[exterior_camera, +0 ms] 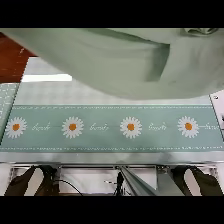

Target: Fold the shirts.

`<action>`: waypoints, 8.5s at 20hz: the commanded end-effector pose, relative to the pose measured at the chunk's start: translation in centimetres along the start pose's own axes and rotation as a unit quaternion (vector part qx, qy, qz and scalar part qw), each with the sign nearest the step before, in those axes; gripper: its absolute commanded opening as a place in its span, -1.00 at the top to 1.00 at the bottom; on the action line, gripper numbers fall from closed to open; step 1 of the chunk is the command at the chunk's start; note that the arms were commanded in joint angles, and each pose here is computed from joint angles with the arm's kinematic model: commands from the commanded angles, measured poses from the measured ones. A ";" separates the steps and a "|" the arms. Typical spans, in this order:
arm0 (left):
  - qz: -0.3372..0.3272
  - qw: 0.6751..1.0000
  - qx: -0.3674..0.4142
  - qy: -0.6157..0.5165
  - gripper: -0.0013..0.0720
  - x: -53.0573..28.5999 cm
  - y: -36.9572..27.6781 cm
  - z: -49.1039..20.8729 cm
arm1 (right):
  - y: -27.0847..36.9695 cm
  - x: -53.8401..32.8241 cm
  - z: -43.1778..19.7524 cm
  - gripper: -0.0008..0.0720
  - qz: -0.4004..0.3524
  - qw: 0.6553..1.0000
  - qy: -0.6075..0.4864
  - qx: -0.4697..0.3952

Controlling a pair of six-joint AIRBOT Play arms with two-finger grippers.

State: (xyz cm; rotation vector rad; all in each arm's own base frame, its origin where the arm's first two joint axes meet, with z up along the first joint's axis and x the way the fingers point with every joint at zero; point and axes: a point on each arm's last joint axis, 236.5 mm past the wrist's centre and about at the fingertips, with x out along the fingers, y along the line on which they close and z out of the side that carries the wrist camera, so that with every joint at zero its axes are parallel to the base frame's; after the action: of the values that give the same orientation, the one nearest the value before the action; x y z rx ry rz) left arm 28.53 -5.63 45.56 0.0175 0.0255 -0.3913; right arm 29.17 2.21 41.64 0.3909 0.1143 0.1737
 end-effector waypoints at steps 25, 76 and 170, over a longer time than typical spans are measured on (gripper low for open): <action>0.181 0.980 0.073 0.045 0.92 -18.0 -10.3 1.0 | 5.0 -16.5 2.8 0.88 -0.133 0.980 0.017 -0.145; -0.051 0.775 -0.221 0.589 0.92 19.6 6.8 -47.8 | -22.8 21.7 -34.5 0.88 -0.136 0.789 0.599 -0.016; -0.060 0.813 -0.432 0.385 0.92 22.2 5.4 -46.7 | -24.1 25.3 -30.2 0.88 -0.116 0.942 0.224 0.220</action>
State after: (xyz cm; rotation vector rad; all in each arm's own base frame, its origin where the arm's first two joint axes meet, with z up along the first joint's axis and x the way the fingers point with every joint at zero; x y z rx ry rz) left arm 49.03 -8.30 0.06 -0.7114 0.9927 -0.4678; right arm 50.20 -4.26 4.13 0.8053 0.6822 0.0320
